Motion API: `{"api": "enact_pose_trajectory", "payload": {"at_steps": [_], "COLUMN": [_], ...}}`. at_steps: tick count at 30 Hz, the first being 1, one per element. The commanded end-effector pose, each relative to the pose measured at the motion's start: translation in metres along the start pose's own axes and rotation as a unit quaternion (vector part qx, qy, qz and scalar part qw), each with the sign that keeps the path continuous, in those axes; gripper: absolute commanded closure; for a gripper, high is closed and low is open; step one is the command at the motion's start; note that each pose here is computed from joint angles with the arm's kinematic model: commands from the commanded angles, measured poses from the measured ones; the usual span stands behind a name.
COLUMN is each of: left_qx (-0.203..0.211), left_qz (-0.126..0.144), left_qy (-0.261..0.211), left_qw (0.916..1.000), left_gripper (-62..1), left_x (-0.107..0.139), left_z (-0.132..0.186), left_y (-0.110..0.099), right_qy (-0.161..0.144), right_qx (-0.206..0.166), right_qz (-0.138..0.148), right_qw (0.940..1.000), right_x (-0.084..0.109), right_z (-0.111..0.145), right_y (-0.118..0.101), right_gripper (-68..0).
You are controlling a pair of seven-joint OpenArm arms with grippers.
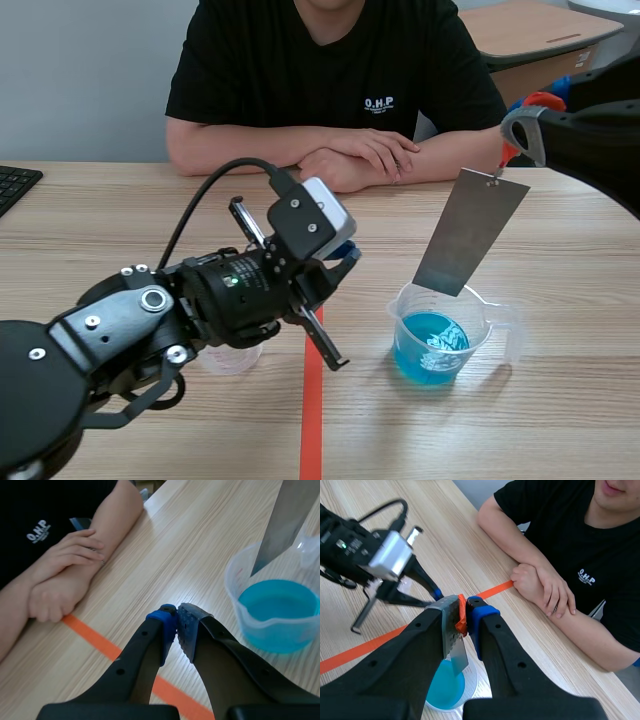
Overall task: Do the redox reaction experiment.
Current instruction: 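Point at the plate with the left hand, then lower the plate into the blue solution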
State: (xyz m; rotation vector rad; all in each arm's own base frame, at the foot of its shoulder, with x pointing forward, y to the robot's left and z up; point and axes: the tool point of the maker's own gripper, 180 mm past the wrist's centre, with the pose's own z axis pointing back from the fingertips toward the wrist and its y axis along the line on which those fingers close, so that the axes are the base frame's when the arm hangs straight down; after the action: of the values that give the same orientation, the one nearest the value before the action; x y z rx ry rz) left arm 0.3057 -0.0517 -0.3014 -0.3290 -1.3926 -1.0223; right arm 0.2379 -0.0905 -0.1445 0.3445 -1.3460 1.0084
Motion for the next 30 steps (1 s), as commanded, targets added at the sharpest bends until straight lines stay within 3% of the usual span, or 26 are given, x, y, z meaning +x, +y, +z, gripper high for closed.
{"api": "enact_pose_trajectory", "payload": {"at_steps": [1, 9, 15, 19, 23, 30], "left_qx": [0.013, 0.091, 0.146, 0.176, 0.197, 0.253], "left_qz": [-0.007, -0.032, -0.032, -0.019, 0.016, 0.047], "left_qy": [-0.012, 0.038, 0.101, 0.149, 0.192, 0.257], "left_qw": [0.9998, 0.9946, 0.9836, 0.9728, 0.9612, 0.9315], "left_gripper": [-4.9, -4.9, -4.9, -4.9, -4.9, -4.9], "left_x": [0.007, -0.017, -0.043, -0.064, -0.085, -0.108], "left_z": [0.011, 0.083, 0.141, 0.177, 0.211, 0.265], "left_y": [0.008, 0.039, 0.053, 0.056, 0.053, 0.051], "right_qy": [-0.016, -0.009, -0.006, -0.005, -0.004, 0.008], "right_qx": [0.009, 0.009, 0.009, 0.008, 0.008, 0.018], "right_qz": [0.005, 0.005, 0.005, 0.006, 0.005, -0.012], "right_qw": [0.9998, 0.9999, 0.9999, 0.9999, 0.9999, 0.9997], "right_x": [0.010, 0.008, 0.006, 0.006, 0.005, -0.008], "right_z": [0.000, 0.000, 0.000, 0.000, 0.000, -0.004], "right_y": [0.004, 0.004, 0.004, 0.004, 0.004, 0.009], "right_gripper": [-1.7, -1.7, -1.7, -1.7, -1.7, -1.7]}}
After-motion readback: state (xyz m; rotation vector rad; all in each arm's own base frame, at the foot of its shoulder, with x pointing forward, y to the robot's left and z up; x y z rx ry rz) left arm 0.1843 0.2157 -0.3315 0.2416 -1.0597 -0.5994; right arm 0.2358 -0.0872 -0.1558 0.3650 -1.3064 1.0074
